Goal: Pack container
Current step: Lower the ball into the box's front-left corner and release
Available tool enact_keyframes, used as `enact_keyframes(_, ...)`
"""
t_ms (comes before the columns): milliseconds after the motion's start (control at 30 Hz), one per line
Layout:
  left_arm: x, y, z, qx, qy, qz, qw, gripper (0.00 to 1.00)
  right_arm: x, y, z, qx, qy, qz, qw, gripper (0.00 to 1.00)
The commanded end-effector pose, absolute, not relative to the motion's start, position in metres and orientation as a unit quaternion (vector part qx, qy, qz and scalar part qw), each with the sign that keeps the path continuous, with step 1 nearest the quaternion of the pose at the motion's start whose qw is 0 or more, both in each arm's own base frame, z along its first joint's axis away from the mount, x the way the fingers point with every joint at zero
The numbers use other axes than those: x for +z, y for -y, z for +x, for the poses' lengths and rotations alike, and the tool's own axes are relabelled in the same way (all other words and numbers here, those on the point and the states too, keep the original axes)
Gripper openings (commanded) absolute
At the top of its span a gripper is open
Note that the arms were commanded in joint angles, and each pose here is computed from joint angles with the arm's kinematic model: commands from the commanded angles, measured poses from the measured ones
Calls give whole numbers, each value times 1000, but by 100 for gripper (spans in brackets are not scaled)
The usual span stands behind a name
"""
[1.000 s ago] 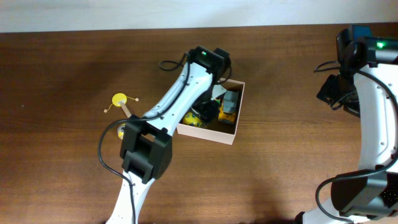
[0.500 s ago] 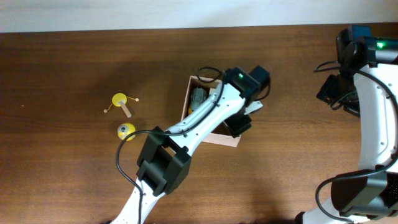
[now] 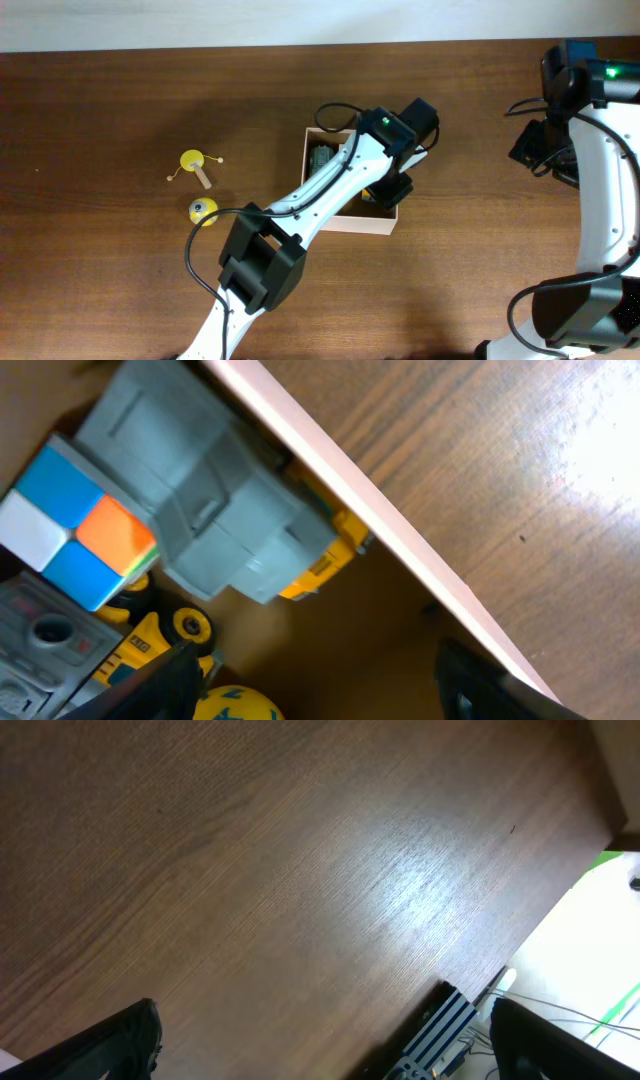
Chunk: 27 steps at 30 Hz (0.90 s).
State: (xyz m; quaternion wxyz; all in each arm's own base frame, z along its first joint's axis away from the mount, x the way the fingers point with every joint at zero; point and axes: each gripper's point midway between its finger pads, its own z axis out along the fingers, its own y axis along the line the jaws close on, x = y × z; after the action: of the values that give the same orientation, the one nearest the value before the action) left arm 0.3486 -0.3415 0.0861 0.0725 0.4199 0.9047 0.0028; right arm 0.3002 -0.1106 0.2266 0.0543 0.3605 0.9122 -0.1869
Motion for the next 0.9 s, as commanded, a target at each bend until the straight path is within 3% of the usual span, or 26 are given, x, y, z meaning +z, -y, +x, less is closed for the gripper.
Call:
enact_keyframes(0, 91, 338, 360, -8, -918, 388, 82, 76, 229, 113, 300, -188, -909, 367, 59, 99)
enact_keyframes(867, 96, 362, 372, -80, -953, 272, 108, 77, 229, 113, 300, -188, -909, 367, 59, 99)
